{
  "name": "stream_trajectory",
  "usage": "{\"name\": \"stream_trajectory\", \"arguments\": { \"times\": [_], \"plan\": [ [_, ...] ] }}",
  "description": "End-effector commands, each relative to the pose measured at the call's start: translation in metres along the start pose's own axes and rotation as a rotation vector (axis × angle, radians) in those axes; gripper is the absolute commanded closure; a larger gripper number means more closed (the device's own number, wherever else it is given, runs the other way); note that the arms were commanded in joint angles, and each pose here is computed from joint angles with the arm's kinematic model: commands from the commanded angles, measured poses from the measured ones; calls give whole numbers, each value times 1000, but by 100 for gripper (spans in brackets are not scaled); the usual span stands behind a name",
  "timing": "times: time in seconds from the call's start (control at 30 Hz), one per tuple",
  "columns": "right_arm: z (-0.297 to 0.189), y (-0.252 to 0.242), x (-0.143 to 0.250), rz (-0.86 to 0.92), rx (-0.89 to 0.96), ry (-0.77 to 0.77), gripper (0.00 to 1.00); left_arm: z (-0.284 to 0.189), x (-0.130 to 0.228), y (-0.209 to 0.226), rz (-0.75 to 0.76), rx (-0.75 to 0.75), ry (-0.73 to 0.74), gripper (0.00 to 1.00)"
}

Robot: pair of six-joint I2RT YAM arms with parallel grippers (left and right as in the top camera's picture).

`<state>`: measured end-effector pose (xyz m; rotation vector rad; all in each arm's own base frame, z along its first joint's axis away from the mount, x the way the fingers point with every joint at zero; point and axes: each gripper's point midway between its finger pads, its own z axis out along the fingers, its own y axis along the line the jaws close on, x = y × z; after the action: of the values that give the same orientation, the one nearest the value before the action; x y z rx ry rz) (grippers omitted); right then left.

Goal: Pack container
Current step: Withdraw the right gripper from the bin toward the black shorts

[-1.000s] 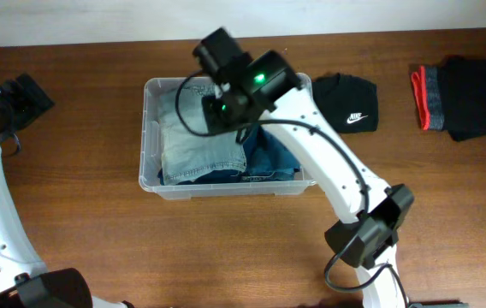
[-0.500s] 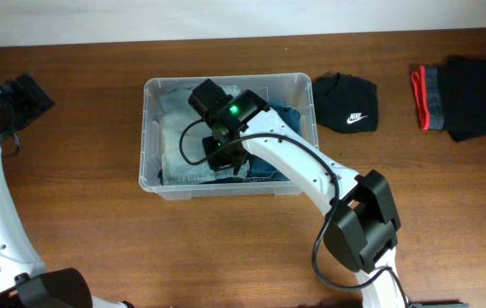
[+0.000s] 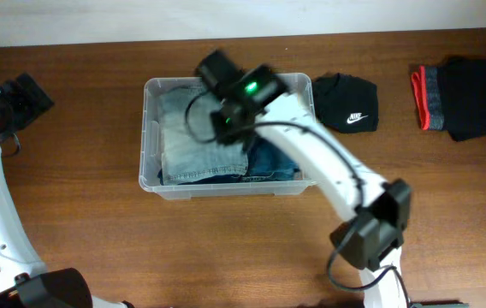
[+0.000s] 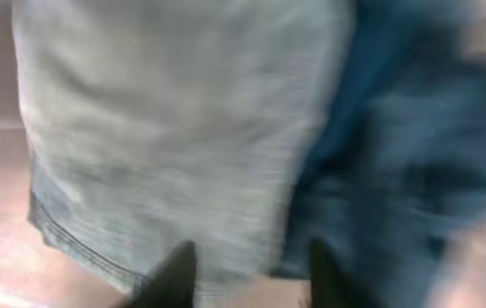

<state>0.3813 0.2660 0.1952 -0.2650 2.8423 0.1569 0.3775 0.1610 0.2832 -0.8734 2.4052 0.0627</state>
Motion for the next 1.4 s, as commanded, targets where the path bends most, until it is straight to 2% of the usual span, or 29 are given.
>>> {"name": "stream_trajectory", "arguments": {
  "times": [0.0,0.03,0.1,0.2,0.27,0.47,0.57,0.87,1.03,1.17,1.37],
  "plan": [
    [-64,-71,-34,120,93,-164,28,6,2,3,-8,-12,13,1],
    [-71,-92,-37,160,119,-168,15,6,2,3,-8,-12,13,1],
    [-79,-136,-39,251,158,-162,0,6,2,3,-8,-12,13,1],
    [-80,-200,-35,395,196,-135,1,6,2,3,-8,-12,13,1],
    [-77,-229,-31,482,158,-110,1,6,2,3,-8,-12,13,1],
    [-63,-282,-20,685,-30,-48,1,6,2,3,-8,-12,13,1],
    [-57,-311,-19,785,-65,-72,1,6,2,3,-8,-12,13,1],
    [-55,-433,3,1081,7,-219,1,6,2,3,-8,-12,13,0],
    [-59,-493,34,1055,85,-253,1,6,2,3,-8,-12,13,1],
    [-60,-542,65,1010,215,-249,1,6,2,3,-8,-12,13,1],
    [-45,-572,69,769,156,-287,1,6,2,3,-8,-12,13,1]
  ]
}}
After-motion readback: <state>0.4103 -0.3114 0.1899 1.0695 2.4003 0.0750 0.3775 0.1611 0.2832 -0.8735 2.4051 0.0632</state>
